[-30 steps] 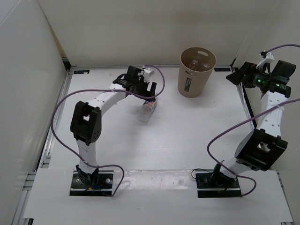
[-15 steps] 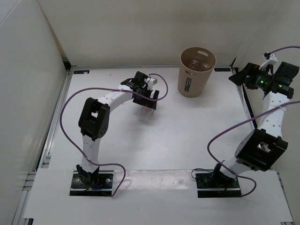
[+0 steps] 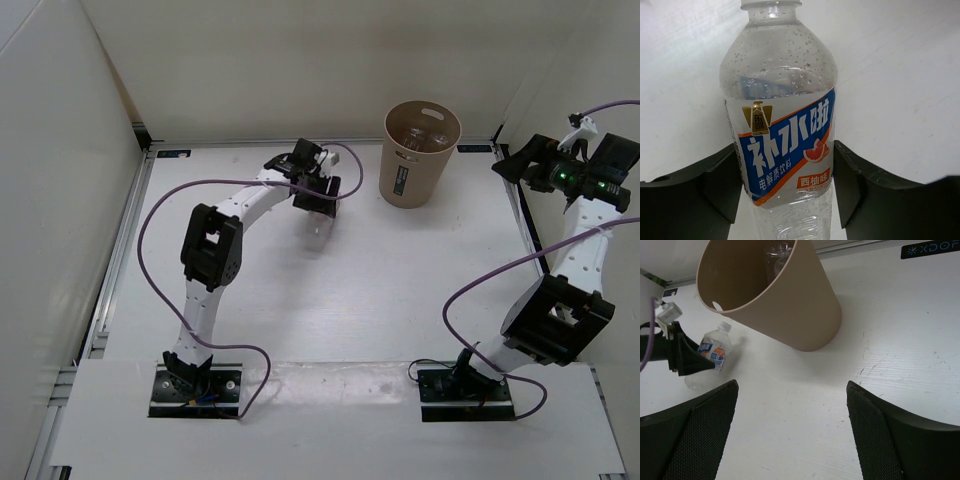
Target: Put the plastic bottles in the bin
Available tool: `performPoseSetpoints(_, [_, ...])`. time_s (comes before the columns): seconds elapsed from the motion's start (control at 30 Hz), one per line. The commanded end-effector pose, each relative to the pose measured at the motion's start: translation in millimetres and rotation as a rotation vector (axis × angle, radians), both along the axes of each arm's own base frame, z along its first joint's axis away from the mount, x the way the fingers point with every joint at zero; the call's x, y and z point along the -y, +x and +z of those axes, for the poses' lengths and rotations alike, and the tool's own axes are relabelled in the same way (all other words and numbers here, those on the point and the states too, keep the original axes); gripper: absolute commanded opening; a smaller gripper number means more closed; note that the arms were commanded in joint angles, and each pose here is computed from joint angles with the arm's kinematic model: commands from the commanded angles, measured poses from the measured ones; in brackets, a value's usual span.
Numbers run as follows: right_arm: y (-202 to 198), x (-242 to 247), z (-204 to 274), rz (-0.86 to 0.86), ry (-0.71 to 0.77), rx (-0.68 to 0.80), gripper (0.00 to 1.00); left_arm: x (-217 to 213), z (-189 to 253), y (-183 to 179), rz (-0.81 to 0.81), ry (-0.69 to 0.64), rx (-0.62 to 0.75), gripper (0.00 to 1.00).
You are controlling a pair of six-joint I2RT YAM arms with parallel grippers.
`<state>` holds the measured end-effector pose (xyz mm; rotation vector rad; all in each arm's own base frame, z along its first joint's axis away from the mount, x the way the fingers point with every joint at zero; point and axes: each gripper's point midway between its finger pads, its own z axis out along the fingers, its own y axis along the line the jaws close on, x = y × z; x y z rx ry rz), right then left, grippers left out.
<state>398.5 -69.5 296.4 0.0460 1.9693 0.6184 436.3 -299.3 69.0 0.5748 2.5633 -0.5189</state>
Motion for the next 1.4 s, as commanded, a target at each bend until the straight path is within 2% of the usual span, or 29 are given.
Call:
performPoseSetpoints(0.0, [-2, -3, 8, 0.001, -0.008, 0.009, 0.90, 14, 68, 34, 0.029, -0.091, 0.190, 0.68])
performPoseSetpoints(0.07, [-3, -6, 8, 0.008, -0.007, 0.006, 0.90, 24, 118, 55, 0.065, -0.184, 0.329, 0.67])
performPoseSetpoints(0.1, [-3, -7, 6, 0.010, -0.006, 0.001, 0.90, 38, 156, 78, 0.070, -0.284, 0.481, 0.67])
performPoseSetpoints(0.17, [-4, -9, 8, 0.016, -0.006, -0.002, 0.90, 49, 202, 91, 0.083, -0.392, 0.606, 0.65])
performPoseSetpoints(0.2, [-4, -10, 8, 0.019, -0.011, -0.001, 0.90, 60, 249, 104, 0.083, -0.493, 0.750, 0.65])
performPoseSetpoints(0.23, [-4, -9, 8, 0.015, -0.011, -0.002, 0.90, 65, 279, 113, 0.097, -0.544, 0.816, 0.64])
performPoseSetpoints(0.3, [-5, -11, 8, 0.021, -0.013, -0.005, 0.90, 83, 300, 130, 0.110, -0.607, 0.874, 0.61])
performPoseSetpoints(0.33, [-6, -10, 9, 0.021, -0.015, -0.004, 0.90, 82, 357, 125, 0.117, -0.691, 0.967, 0.61])
performPoseSetpoints(0.37, [-6, -11, 11, 0.021, -0.018, 0.000, 0.90, 84, 374, 125, 0.120, -0.728, 1.009, 0.61])
performPoseSetpoints(0.4, [-7, -11, 11, 0.022, -0.017, -0.004, 0.90, 82, 417, 113, 0.122, -0.805, 1.086, 0.58])
performPoseSetpoints(0.43, [-8, -11, 13, 0.022, -0.019, 0.000, 0.90, 81, 414, 127, 0.191, -0.855, 1.100, 0.56])
performPoseSetpoints(0.47, [-9, -10, 13, 0.020, -0.020, -0.001, 0.90, 79, 428, 123, 0.210, -0.891, 1.135, 0.55])
performPoseSetpoints(0.53, [-13, -10, 14, 0.016, -0.017, -0.001, 0.90, 64, 438, 124, 0.339, -0.921, 1.146, 0.53])
performPoseSetpoints(0.6, [-16, -7, 13, 0.009, -0.019, -0.004, 0.90, 58, 442, 126, 0.385, -0.940, 1.138, 0.53])
performPoseSetpoints(0.67, [-19, -9, 11, 0.012, -0.005, -0.019, 0.90, 73, 430, 130, 0.381, -0.963, 1.115, 0.53])
performPoseSetpoints(0.73, [-19, -9, 12, 0.015, -0.002, -0.021, 0.90, 81, 442, 118, 0.367, -1.004, 1.122, 0.53])
performPoseSetpoints(0.97, [-20, -11, 17, 0.027, 0.007, -0.015, 0.90, 128, 427, 94, 0.279, -1.003, 1.095, 0.55])
performPoseSetpoints(1.37, [-40, -9, 26, 0.035, -0.002, 0.001, 0.90, 160, 352, 115, 0.300, -0.893, 1.024, 0.55])
